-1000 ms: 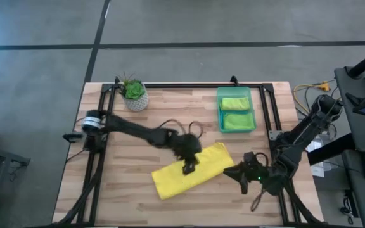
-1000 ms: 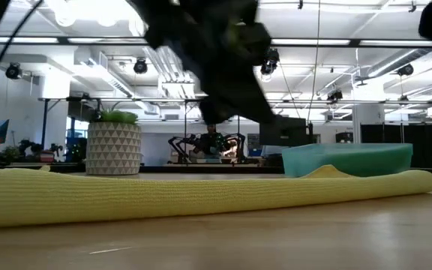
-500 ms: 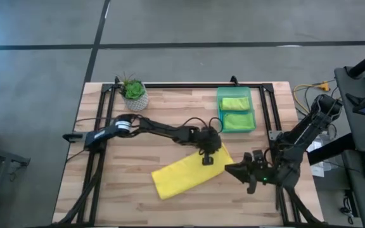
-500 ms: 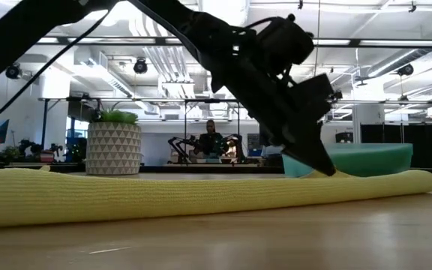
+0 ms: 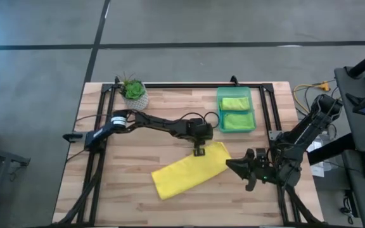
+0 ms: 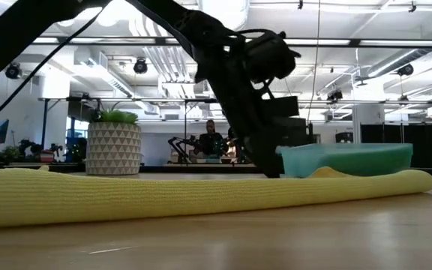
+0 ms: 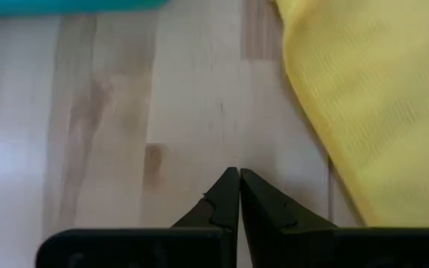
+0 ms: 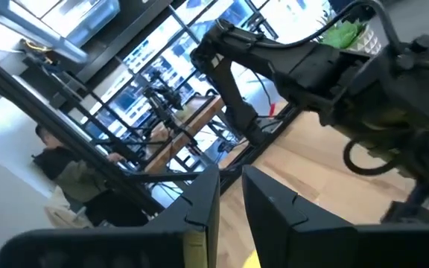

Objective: Fold microfiber towels
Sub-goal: Fold the yellow towel

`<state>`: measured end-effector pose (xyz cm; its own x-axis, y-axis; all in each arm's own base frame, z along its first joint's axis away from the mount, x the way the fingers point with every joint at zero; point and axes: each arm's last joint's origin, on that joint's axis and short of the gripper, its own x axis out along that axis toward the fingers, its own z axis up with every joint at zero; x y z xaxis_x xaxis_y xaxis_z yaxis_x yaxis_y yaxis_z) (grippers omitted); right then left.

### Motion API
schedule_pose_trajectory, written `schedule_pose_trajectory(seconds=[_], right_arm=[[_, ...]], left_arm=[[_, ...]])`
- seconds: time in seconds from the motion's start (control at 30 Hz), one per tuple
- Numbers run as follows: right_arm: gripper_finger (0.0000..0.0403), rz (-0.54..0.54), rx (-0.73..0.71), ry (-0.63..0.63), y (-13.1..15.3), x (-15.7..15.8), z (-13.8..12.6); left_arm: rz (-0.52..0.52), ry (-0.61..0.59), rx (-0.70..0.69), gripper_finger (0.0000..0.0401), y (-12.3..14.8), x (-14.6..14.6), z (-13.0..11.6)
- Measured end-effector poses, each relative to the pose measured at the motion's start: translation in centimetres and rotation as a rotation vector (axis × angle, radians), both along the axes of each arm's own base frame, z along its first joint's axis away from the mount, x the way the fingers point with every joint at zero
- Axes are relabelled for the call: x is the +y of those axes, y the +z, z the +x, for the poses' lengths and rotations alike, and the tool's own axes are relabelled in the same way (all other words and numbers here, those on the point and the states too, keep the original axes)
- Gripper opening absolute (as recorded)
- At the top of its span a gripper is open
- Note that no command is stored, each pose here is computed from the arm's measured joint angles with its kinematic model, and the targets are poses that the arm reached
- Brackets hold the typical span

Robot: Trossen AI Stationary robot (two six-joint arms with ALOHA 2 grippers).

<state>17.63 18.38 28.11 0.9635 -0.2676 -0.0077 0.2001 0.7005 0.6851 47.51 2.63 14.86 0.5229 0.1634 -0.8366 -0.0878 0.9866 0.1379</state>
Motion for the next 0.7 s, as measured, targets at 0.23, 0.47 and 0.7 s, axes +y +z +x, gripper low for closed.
schedule_pose_trajectory(seconds=[0.23,0.47,0.7], right_arm=[[0.0056,0.005,-0.001,0.001,0.0,0.0,0.0],[0.0056,0.033,-0.012,0.007,0.2,0.1,0.0],[0.0056,0.044,-0.023,0.016,0.8,0.2,0.1]], left_arm=[[-0.146,-0.515,-0.343,0.0000,3.9,-3.4,1.3],[-0.148,-0.450,-0.276,0.0000,-0.9,-5.7,2.2],[-0.094,-0.168,-0.218,0.0000,-2.5,-4.8,1.9]])
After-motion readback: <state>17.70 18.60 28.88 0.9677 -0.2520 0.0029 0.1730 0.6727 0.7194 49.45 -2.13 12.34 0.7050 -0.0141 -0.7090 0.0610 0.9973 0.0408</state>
